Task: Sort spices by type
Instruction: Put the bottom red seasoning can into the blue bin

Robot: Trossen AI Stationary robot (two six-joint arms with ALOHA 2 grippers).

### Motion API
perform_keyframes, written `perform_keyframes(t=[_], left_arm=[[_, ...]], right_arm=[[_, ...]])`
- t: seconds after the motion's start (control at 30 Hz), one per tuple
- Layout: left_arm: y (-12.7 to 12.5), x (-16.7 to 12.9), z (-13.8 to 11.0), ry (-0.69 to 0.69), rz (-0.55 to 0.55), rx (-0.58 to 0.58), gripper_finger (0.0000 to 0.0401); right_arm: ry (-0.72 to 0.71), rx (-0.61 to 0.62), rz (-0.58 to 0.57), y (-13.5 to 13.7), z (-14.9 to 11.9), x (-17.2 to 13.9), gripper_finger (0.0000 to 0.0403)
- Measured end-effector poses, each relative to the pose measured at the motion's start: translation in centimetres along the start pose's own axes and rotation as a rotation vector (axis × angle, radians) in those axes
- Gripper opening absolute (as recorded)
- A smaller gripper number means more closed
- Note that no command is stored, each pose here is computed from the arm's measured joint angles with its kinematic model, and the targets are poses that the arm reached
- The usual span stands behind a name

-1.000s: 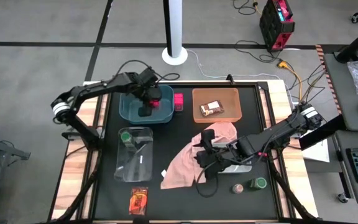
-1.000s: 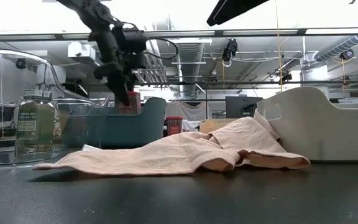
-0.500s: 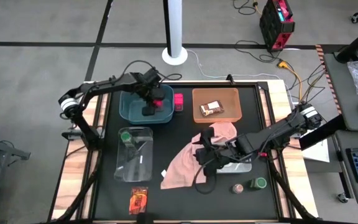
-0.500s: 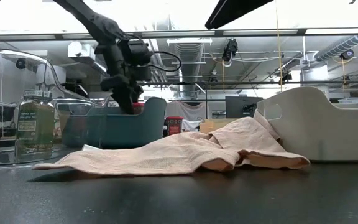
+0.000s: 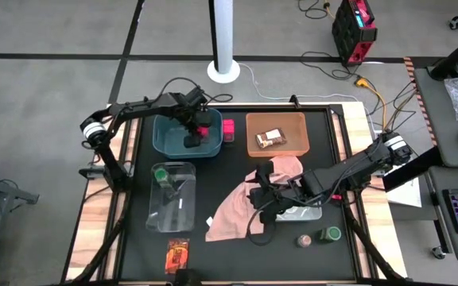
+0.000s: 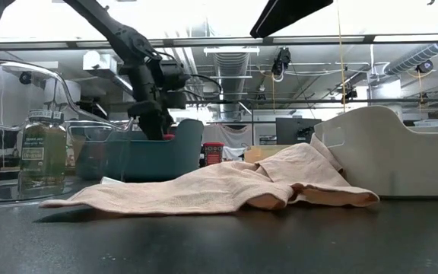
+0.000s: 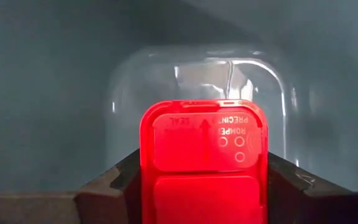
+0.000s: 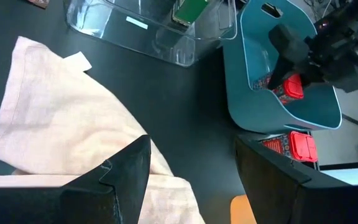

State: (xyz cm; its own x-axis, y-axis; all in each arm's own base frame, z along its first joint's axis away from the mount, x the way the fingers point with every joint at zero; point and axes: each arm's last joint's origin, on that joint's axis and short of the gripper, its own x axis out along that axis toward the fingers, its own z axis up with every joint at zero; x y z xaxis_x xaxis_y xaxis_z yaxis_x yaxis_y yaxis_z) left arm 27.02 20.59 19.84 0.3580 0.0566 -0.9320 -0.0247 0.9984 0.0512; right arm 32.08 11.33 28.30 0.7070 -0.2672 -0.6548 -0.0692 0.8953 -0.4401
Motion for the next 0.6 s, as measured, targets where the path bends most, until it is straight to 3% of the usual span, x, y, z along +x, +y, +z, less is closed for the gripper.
perform_keyframes(t=[0.3,0.47,0.6], left_arm=[[0.11,0.78,0.01,0.003,-0.022,0.004,0.0195],[0.11,0.78,0.02,0.003,-0.022,0.004,0.0268],[0.11,0.76,0.02,0.003,-0.022,0.003,0.0282]], right_arm=[[-0.001,0.008,0.022,0.07,-0.02,0.01,0.0221],[0.002,0.021,0.022,0.07,-0.05,0.01,0.0221],[0.002,0.024,0.022,0.07,-0.05,0.01,0.0221]])
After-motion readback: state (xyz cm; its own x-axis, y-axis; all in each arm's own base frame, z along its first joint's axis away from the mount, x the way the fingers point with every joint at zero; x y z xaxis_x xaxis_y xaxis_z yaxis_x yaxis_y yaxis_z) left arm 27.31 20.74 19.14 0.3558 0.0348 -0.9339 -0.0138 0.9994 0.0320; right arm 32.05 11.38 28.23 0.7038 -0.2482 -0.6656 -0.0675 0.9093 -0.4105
